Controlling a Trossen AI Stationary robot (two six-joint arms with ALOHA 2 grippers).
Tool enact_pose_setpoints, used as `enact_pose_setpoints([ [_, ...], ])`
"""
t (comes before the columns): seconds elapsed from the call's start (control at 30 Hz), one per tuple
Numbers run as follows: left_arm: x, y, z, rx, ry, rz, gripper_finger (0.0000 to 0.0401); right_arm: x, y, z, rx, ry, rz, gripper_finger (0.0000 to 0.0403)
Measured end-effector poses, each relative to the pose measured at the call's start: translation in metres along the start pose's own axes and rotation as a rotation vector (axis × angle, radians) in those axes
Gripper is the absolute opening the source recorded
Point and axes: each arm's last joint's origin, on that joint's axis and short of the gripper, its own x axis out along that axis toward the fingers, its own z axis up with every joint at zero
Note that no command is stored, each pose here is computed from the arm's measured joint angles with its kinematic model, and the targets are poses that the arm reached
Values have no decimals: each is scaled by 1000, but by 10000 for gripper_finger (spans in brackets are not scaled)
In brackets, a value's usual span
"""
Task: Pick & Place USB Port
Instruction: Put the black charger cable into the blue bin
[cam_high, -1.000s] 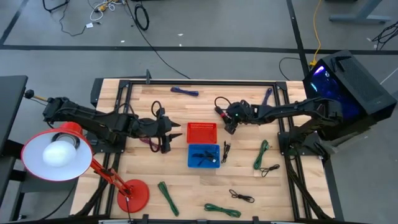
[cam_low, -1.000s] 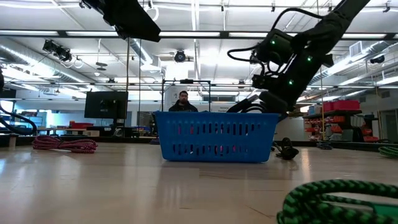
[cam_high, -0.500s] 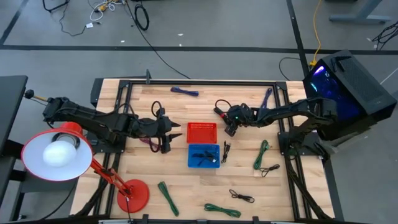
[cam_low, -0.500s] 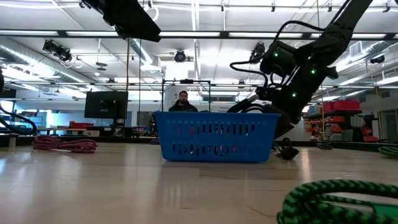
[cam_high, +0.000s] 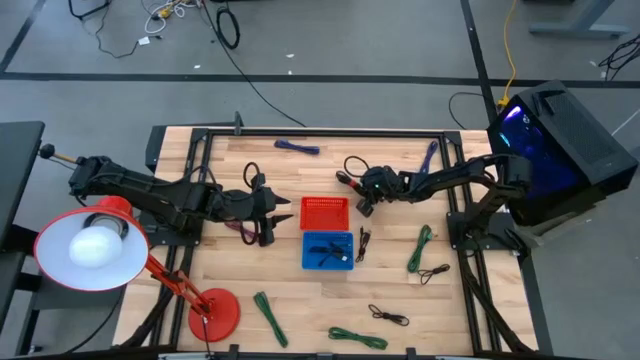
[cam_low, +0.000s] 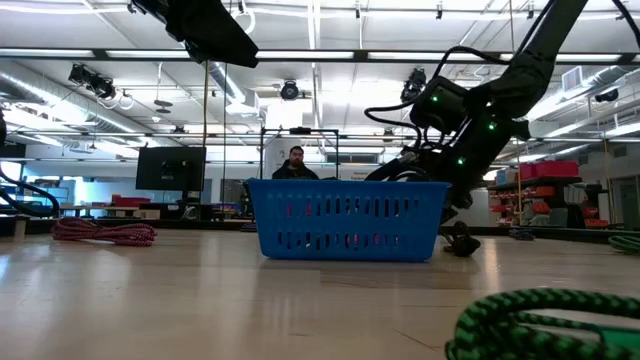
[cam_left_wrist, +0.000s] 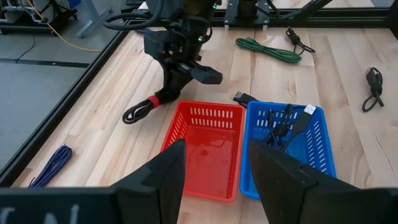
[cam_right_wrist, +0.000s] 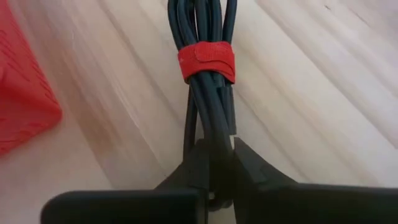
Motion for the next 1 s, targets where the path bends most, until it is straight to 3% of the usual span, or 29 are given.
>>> enact_pose_setpoints([
  [0.23,0,0,0,-1,-1,0,179,-18,1,25,-34,48,7,25],
  [0.43,0,0,0,-15,0,0,179,-70,6,74,-106,-5,-52,25],
  [0.57,0,0,0,-18,1,0,179,-116,15,101,-123,-101,-6,25],
  [0.8,0,0,0,-18,1,0,179,-179,57,102,-169,-197,192,25],
  [1.0,0,0,0,-18,1,0,179,-196,105,75,-211,-178,282,25],
])
